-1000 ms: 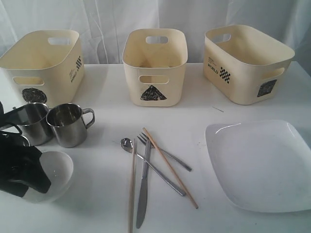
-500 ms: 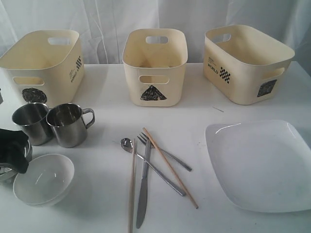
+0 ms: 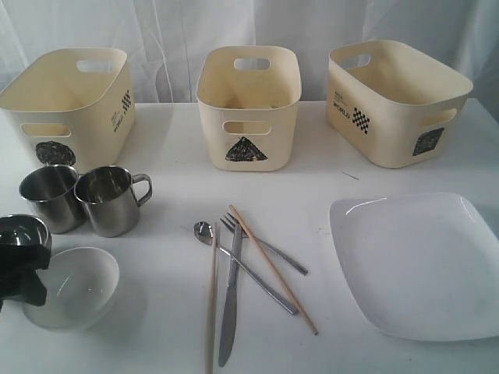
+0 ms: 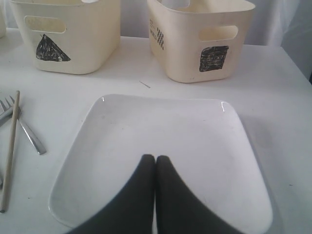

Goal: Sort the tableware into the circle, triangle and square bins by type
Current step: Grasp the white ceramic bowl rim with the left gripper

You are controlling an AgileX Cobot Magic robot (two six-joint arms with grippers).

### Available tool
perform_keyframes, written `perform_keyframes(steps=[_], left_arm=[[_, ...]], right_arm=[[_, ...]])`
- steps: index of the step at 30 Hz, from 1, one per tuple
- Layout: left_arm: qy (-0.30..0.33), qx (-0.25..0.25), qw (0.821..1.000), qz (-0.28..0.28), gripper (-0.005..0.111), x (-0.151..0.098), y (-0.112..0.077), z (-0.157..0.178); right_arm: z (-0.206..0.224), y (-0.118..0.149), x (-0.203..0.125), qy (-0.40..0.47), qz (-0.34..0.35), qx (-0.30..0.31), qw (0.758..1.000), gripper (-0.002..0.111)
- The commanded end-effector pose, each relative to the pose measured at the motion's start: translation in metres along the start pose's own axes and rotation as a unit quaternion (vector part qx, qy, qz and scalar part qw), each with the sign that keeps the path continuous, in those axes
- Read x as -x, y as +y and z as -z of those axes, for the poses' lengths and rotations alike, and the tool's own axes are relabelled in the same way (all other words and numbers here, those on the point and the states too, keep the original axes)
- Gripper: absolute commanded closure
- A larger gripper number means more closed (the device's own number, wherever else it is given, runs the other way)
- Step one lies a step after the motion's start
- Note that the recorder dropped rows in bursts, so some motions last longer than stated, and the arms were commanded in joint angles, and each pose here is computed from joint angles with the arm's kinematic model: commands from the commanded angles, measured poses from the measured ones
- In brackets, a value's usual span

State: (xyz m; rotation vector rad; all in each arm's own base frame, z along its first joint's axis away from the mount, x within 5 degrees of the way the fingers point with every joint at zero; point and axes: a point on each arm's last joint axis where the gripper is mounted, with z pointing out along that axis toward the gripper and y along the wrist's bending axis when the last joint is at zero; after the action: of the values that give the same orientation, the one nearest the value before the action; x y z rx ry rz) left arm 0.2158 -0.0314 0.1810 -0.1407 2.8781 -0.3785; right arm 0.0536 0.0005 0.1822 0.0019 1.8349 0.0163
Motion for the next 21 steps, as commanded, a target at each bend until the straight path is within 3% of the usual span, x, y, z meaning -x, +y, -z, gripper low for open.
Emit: perform_keyframes(steps=[1, 10, 21], left_arm=[[-0.05, 0.005, 0.999, 0.007, 0.063, 0.007, 0.001, -0.002], [-0.019, 0.001, 1.0, 0.007, 0.104, 0.002, 0.001, -0.003], [0.02, -0.007, 1.0, -0.018, 0.107, -0.005, -0.001, -0.003]], right_arm=[[0.0, 0.0, 0.0, -0.002, 0.001, -0.003, 1.0, 0.108], [0.0, 0.0, 0.0, -0.002, 0.001, -0.003, 1.0, 0.108], [0.0, 0.0, -0.001, -0.001, 0.001, -0.003, 1.0, 0.108]])
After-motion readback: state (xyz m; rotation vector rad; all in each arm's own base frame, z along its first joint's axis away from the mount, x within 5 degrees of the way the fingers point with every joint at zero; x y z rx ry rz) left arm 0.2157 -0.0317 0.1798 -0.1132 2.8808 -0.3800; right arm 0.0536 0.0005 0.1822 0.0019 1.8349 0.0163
